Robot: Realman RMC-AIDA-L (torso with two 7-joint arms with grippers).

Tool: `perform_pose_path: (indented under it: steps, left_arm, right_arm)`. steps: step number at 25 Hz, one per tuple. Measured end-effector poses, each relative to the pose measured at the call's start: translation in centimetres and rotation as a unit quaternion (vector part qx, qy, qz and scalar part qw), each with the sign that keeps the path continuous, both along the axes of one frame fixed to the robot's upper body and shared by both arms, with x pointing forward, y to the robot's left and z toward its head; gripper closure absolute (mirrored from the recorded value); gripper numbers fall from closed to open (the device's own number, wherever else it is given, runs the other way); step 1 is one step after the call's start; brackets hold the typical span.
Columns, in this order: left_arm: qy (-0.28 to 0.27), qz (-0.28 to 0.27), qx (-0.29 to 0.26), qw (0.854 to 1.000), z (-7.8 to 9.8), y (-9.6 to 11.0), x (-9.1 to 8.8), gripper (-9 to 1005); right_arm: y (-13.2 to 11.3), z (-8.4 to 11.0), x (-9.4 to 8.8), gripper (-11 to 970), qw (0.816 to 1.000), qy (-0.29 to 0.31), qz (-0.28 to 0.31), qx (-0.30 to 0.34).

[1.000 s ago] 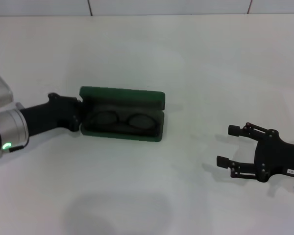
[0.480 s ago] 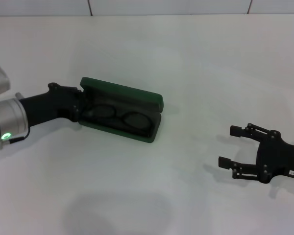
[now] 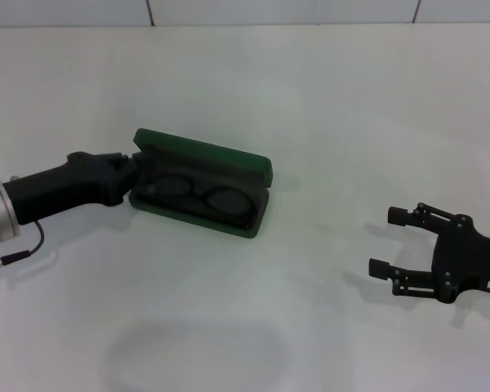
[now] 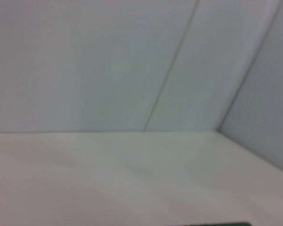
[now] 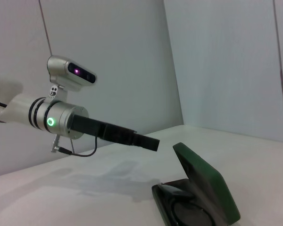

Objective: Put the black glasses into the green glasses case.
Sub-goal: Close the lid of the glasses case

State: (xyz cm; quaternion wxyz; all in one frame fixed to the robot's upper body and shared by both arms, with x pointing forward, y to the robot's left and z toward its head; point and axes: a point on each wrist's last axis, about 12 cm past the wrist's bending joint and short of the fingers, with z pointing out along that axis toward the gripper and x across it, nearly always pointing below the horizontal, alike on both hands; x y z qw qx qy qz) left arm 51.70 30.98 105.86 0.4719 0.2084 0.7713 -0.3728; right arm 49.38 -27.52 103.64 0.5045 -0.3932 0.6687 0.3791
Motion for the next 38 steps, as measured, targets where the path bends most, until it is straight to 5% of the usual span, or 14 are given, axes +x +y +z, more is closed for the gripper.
perform_pose_path:
  steps: [10,18,28,38]
  left_arm:
    - [-0.006,0.000,0.006,1.000,4.0,-2.1,2.9,976]
    - [0.046,0.052,0.043,0.997,6.1,-5.3,6.5,980]
    - [0.064,0.049,0.091,0.993,4.6,-9.0,6.9,980]
    - [0.053,0.062,0.091,0.993,2.8,-9.3,6.8,980]
  right_arm:
    - [0.4,-0.1,0.0,79,1.000,0.001,0.002,0.003]
    - [0.4,-0.1,-0.1,79,1.000,0.001,0.006,0.000]
    - [0.4,-0.2,-0.1,80,1.000,-0.001,0.012,-0.007]
    - [0.4,-0.2,0.0,80,1.000,-0.001,0.011,-0.008]
